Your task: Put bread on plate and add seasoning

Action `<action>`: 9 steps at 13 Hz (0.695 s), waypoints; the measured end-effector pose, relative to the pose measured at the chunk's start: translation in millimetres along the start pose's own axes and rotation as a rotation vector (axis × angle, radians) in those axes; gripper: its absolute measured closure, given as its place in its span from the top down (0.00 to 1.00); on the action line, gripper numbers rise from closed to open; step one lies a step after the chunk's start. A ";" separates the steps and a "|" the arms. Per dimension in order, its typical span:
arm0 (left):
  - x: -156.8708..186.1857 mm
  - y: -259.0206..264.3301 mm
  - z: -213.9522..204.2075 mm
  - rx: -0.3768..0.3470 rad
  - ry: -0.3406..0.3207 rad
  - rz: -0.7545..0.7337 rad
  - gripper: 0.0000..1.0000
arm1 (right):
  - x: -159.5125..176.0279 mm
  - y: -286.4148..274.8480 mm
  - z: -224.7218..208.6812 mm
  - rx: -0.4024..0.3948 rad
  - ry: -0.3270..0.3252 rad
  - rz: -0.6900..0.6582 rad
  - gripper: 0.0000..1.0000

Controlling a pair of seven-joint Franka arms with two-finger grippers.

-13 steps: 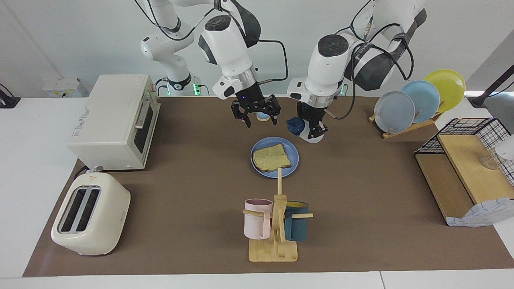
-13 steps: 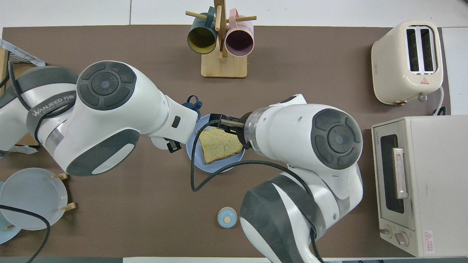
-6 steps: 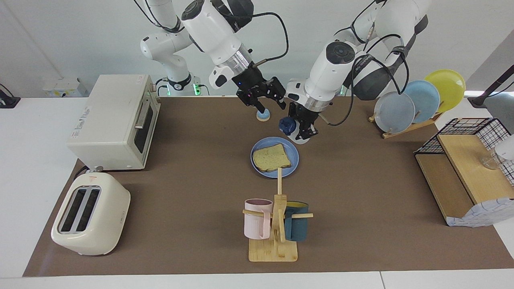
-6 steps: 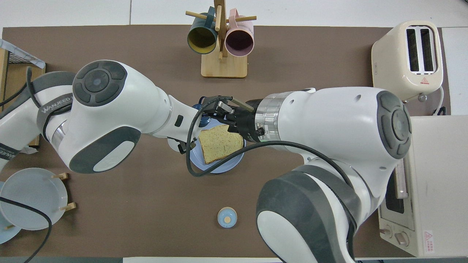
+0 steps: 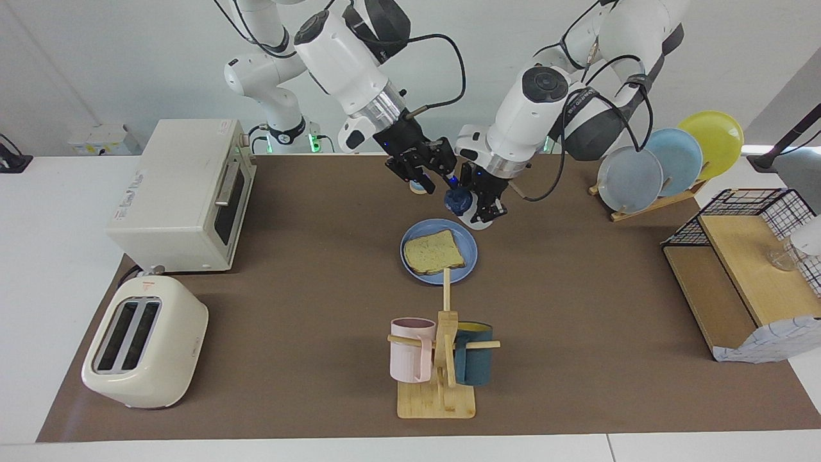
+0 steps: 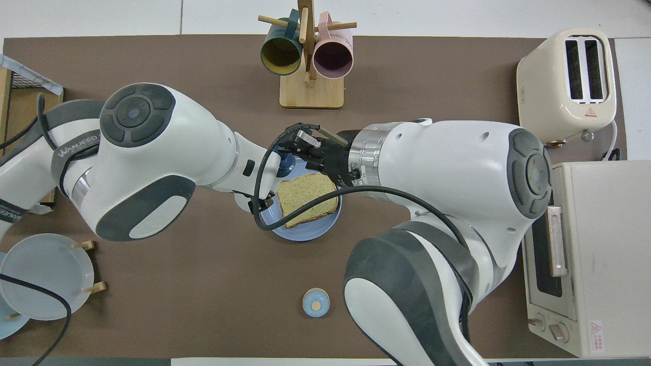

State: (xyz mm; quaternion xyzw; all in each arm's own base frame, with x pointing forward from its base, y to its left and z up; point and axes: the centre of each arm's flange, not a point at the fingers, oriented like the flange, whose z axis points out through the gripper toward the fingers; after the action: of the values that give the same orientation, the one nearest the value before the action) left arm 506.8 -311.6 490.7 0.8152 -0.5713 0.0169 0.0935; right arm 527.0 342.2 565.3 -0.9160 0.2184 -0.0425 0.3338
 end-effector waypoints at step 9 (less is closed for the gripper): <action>0.0 0.1 0.0 -0.002 0.001 -0.001 0.46 | 0.7 -2.3 2.7 0.015 0.018 -0.003 0.39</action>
State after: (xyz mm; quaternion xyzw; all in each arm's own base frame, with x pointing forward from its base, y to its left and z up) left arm 506.7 -311.7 490.7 0.8153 -0.5710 0.0166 0.0945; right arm 529.0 345.1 564.6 -0.9133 0.2197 -0.0532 0.3388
